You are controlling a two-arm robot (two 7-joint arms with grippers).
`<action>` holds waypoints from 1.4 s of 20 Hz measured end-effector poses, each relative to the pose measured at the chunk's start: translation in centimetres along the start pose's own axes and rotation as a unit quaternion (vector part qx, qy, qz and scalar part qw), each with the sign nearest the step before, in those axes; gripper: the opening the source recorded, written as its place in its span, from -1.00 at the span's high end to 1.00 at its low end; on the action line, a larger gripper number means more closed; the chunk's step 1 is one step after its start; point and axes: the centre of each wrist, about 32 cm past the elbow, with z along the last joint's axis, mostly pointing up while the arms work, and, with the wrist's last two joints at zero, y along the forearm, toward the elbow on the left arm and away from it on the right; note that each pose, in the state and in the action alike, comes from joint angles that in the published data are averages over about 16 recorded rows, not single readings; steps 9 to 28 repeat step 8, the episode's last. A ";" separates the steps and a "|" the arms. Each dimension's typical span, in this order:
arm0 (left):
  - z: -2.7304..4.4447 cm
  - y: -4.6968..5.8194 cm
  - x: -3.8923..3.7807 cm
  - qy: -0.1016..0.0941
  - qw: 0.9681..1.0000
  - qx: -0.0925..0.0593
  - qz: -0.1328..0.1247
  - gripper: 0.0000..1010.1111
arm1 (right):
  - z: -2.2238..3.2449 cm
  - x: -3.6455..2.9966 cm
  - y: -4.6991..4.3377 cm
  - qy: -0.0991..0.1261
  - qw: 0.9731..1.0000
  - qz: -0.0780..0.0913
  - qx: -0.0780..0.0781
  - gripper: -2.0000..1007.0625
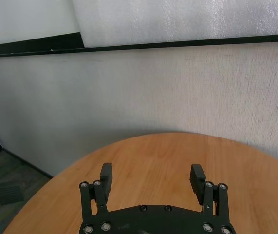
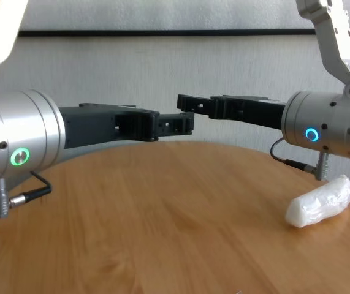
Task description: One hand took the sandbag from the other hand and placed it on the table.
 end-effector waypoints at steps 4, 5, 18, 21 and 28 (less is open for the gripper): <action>-0.01 0.0 0.00 0.000 1.000 0.000 0.000 -0.98 | 0.00 0.01 -0.01 0.000 1.000 0.000 0.000 -0.99; -0.01 0.0 0.00 0.000 1.000 0.000 0.000 -0.98 | 0.00 0.02 -0.01 0.000 1.000 0.000 0.000 -0.99; -0.01 0.0 0.01 0.000 1.000 -0.001 -0.001 -0.98 | 0.01 0.03 -0.01 0.000 1.000 0.000 0.000 -0.99; -0.01 0.0 0.01 0.000 1.000 -0.001 -0.001 -0.98 | 0.01 0.03 -0.01 0.000 1.000 0.000 0.000 -0.99; -0.01 0.0 0.01 0.000 1.000 -0.001 -0.001 -0.98 | 0.01 0.03 -0.01 0.000 1.000 0.000 0.000 -0.99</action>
